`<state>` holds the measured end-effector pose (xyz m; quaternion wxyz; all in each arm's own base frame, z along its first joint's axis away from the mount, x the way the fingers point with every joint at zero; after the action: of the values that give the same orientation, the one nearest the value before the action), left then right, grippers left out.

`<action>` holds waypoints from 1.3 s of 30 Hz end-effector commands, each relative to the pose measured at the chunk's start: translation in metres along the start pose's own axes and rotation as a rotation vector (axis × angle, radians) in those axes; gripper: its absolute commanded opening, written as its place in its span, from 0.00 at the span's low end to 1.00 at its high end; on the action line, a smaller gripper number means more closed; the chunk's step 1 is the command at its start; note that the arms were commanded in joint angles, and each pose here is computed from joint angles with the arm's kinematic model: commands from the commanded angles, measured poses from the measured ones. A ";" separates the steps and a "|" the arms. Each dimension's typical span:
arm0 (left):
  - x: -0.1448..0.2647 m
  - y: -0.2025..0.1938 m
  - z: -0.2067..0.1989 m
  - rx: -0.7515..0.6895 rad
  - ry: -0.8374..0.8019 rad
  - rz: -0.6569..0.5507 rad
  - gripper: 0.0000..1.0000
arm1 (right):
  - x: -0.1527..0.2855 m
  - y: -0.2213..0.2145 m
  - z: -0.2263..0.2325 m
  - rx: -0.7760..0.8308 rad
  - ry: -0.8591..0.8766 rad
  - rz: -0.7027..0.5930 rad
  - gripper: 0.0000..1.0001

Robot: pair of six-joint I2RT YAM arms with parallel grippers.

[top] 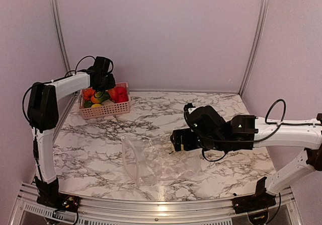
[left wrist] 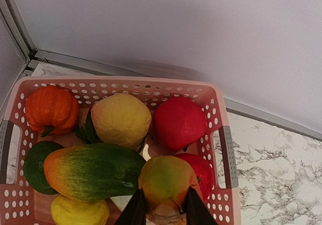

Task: Open the zip-top bag and remove the fake food
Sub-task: Place the fake fruit in the bin.

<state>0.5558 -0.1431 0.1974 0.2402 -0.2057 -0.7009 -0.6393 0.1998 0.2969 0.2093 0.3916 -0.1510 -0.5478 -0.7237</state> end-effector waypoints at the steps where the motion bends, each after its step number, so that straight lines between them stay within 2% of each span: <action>1: -0.002 0.000 0.006 -0.068 0.028 0.034 0.26 | 0.004 -0.001 -0.005 -0.012 -0.023 -0.005 0.99; 15: -0.023 -0.016 0.006 -0.129 0.018 0.124 0.29 | 0.005 -0.002 -0.007 -0.015 -0.031 -0.002 0.99; 19: -0.025 -0.012 0.004 -0.135 0.013 0.125 0.38 | 0.006 -0.001 -0.008 -0.013 -0.033 -0.001 0.99; 25: -0.007 0.014 0.000 -0.121 -0.009 0.068 0.69 | 0.006 -0.001 -0.009 -0.014 -0.037 -0.003 0.99; 29: 0.012 0.033 -0.002 -0.109 -0.031 0.025 0.84 | 0.005 -0.003 -0.009 -0.011 -0.040 0.004 0.99; 35: 0.043 0.043 -0.008 -0.062 -0.114 -0.013 0.87 | 0.004 -0.003 -0.012 -0.009 -0.050 -0.003 0.99; 38: 0.060 0.034 -0.010 -0.022 -0.169 -0.021 0.87 | 0.004 -0.001 -0.014 -0.009 -0.057 -0.010 0.99; 39: 0.060 0.021 -0.009 -0.009 -0.183 0.001 0.87 | 0.004 -0.001 -0.015 -0.008 -0.058 -0.011 0.99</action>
<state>0.5441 -0.1468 0.2308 0.2128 -0.2563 -0.6833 -0.6498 0.1983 0.2880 0.2000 0.3841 -0.1722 -0.5567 -0.7162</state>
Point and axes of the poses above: each gripper's point midway between its finger pads, its own x axis back along the fingers, its own z axis along the line the jaws close on, y = z × x, the point moved 3 cm from there along x, back along the fingers, and after that the axes turned 12 degrees about -x, right-handed, at the moved point
